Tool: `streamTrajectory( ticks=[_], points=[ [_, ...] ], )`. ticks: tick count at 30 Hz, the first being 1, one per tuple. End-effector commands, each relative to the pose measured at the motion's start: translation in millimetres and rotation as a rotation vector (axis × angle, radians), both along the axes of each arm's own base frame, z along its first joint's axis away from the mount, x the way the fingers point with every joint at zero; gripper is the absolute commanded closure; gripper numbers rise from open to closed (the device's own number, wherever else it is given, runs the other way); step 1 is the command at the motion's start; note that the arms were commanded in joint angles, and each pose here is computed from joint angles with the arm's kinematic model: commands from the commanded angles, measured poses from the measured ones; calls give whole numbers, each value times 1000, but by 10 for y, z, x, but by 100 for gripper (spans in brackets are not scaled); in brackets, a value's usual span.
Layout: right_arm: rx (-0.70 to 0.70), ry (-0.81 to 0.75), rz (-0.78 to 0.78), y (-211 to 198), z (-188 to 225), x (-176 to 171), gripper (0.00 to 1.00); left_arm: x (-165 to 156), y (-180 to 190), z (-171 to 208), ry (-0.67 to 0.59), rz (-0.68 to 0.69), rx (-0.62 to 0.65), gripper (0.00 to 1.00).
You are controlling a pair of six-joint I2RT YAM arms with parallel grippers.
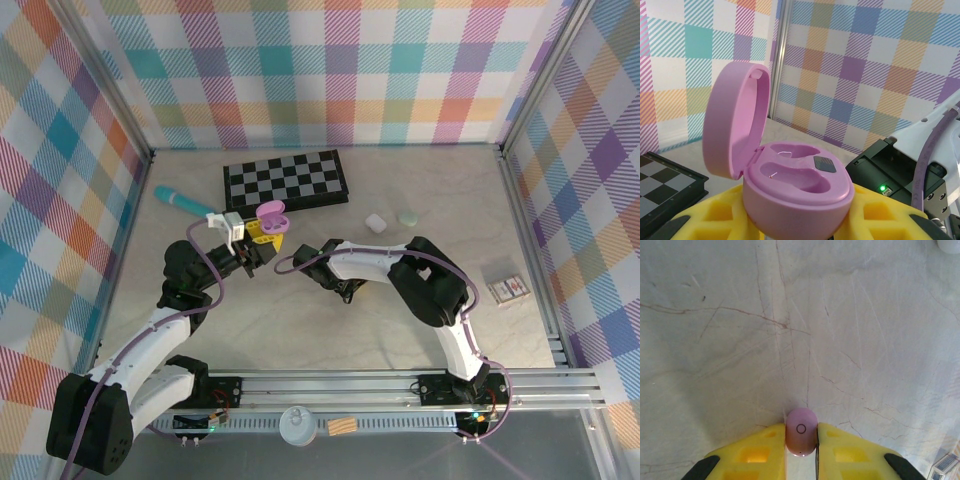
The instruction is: Insert wireless bluetooth earbuds into charging case
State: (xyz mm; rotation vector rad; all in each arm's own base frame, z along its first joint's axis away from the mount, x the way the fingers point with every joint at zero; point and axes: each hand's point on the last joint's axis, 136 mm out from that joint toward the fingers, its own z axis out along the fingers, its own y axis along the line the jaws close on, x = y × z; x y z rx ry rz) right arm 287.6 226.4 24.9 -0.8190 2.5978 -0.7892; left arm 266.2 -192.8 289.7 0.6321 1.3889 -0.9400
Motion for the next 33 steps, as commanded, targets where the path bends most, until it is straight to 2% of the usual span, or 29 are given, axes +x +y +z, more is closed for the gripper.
streamTrajectory(
  ticks=[1, 7, 10, 20, 25, 33],
  points=[
    [81, -41, -64, -62, 213, 13, 81, -28, 44, 128, -65, 7, -13, 74],
    [138, -90, -149, -353, 368, 91, 81, -36, 41, 172, -76, 4, -14, 74],
    [203, -66, -204, -468, 397, 88, 81, -46, 36, 180, -77, -1, -14, 74],
    [651, -32, -398, -446, 754, 127, 81, -36, -21, 174, -73, -21, -10, 74],
    [663, -116, -478, -593, 945, 138, 81, -18, -74, 160, -68, -35, -6, 74],
    [655, -218, -627, -799, 980, 109, 81, 6, -176, 148, -68, -64, -4, 74]
  ],
)
